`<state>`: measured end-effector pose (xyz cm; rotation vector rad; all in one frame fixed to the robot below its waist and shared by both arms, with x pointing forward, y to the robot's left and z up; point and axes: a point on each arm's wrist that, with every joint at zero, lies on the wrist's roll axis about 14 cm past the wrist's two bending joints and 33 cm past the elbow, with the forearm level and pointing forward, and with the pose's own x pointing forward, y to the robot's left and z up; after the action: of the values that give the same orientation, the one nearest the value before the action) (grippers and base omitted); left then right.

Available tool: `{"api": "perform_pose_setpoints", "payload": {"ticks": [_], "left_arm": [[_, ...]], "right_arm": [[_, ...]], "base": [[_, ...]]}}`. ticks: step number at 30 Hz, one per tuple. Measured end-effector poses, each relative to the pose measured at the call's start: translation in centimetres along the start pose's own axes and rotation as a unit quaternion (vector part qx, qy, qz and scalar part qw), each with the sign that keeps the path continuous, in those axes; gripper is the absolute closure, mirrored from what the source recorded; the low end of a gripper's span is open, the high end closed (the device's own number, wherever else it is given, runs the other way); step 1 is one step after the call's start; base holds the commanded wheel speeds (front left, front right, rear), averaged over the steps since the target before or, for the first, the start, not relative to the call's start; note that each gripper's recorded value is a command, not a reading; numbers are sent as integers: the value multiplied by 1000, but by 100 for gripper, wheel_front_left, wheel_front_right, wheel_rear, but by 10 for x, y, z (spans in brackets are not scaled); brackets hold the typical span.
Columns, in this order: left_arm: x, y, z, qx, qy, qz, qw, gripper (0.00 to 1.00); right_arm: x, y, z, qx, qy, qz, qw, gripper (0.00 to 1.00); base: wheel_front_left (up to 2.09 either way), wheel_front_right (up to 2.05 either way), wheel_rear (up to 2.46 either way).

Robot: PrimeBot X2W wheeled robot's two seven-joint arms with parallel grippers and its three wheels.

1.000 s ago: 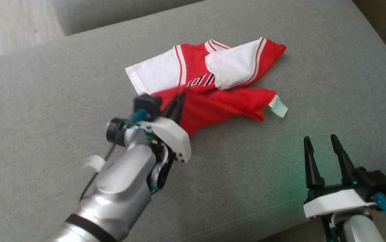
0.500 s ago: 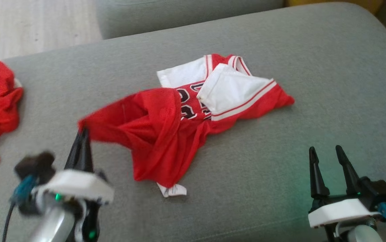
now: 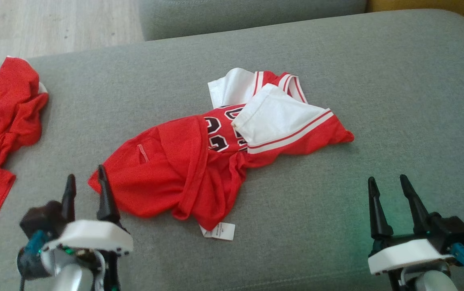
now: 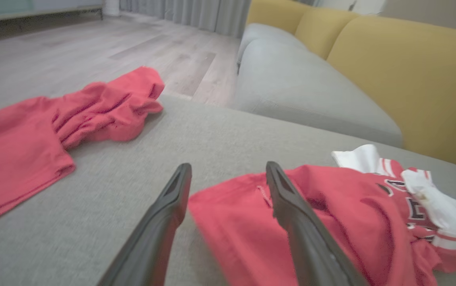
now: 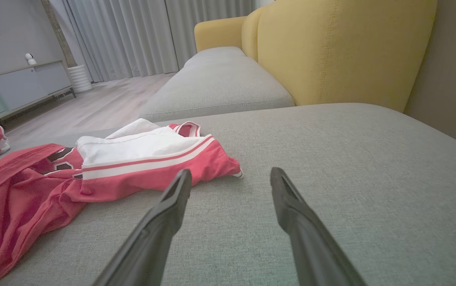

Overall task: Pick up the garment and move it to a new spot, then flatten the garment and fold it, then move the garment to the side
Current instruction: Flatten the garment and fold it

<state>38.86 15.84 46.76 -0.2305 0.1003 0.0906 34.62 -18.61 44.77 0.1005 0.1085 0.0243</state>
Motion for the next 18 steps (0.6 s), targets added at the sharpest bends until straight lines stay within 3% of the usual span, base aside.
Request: {"api": "perform_pose_setpoints", "payload": {"ticks": [3,9,18], "left_arm": [[-13,-17,-4,-8,1,-33,999,0],[-66,-50,-76,-6,146,-112,983,0],[-45,-73,-94,45,179,-173,968,0]], "right_arm": [[-2,-4,1,0,-1,-6,1000,0],[-2,-5,0,0,0,-7,1000,0],[-3,-4,-6,1,9,-7,1000,0]], "base": [[0,0,0],[0,0,0],[0,0,0]]}}
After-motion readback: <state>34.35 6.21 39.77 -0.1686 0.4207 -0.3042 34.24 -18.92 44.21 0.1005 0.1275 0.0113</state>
